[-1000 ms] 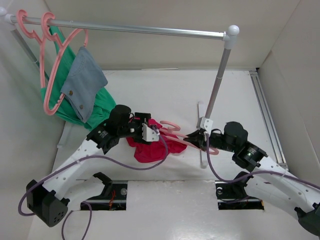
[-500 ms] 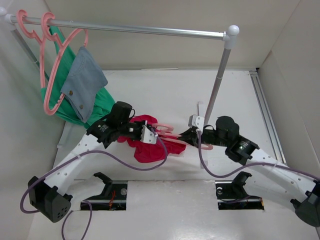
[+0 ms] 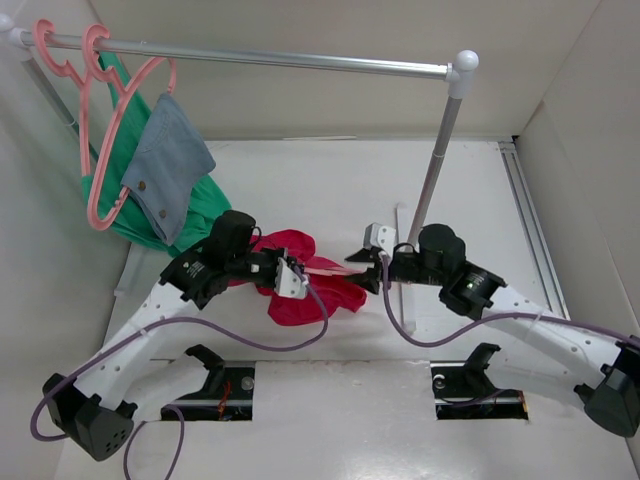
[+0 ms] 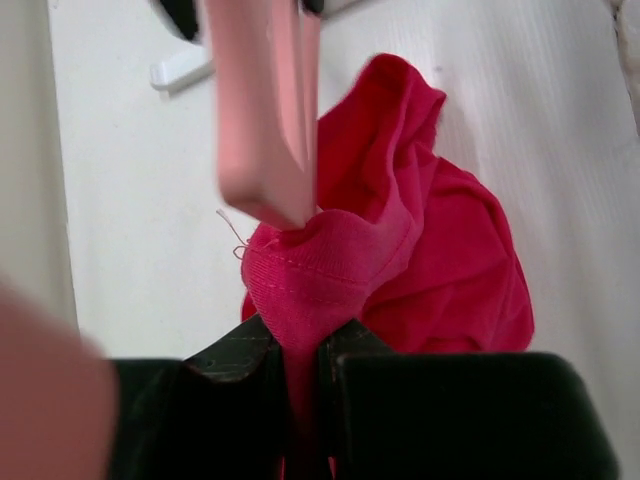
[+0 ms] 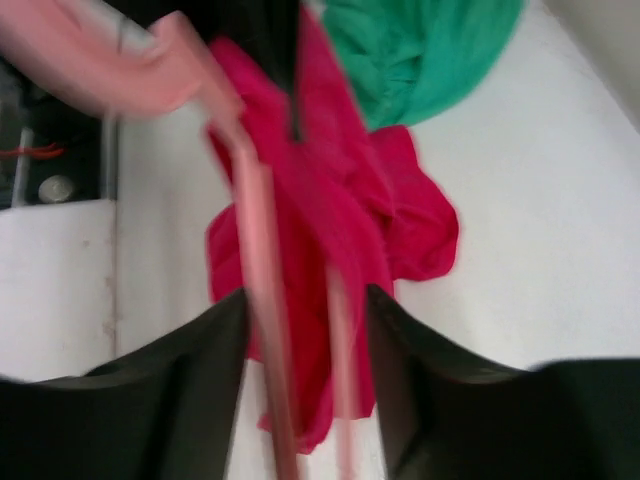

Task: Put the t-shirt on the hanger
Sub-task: Place tshirt on hanger

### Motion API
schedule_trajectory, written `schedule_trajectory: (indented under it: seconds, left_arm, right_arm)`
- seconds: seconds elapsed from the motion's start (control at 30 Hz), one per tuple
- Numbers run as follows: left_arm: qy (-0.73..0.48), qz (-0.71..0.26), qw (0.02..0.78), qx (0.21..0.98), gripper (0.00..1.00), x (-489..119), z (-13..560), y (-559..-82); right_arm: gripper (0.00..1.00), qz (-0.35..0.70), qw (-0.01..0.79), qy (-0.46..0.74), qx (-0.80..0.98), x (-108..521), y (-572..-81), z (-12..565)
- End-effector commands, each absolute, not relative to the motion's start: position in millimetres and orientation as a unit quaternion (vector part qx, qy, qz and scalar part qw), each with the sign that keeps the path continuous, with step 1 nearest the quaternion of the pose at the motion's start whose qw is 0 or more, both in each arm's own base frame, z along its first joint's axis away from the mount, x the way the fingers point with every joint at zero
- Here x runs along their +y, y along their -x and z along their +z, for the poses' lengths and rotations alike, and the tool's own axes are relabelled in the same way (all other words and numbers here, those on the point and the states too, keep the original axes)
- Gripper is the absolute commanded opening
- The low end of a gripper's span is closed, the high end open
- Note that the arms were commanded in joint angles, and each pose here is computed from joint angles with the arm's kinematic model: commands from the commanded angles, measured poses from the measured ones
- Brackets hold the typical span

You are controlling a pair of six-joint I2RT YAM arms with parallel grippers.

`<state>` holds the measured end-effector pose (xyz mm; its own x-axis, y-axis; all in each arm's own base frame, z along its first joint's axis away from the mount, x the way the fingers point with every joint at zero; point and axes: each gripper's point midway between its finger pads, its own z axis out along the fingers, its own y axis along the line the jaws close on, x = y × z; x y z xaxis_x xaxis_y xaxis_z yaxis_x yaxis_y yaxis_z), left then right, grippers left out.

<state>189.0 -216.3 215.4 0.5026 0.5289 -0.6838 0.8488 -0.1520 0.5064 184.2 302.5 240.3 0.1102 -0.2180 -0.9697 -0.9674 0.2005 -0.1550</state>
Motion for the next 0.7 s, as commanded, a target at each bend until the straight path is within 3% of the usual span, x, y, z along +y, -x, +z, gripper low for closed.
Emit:
schedule_trajectory:
  seconds: [0.0,0.1,0.17,0.27,0.37,0.67]
  left_arm:
    - [-0.750,-0.153,0.431,0.477,0.00,-199,196,-178]
    - [-0.689,-0.137,0.474,0.531,0.00,-199,208,-196]
    - [-0.661,-0.148,0.464,0.570,0.00,-197,202,-202]
    - [-0.601,-0.176,0.473,0.620,0.00,-197,210,-211]
    - [-0.578,-0.195,0.492,0.621,0.00,-198,215,-207]
    - [-0.504,-0.229,0.489,0.674,0.00,-200,217,-209]
  right_arm:
    - [0.59,0.340,0.608,0.488,0.526,298,-195,296]
    - [0.80,0.307,0.619,0.446,0.569,279,-206,297]
    - [0.83,0.285,0.632,0.405,0.596,264,-214,302]
    - [0.83,0.244,0.650,0.293,0.658,229,-232,306]
    - [0.83,0.248,0.632,0.208,0.704,216,-239,291]
    - [0.82,0.252,0.529,0.149,0.796,239,-255,222]
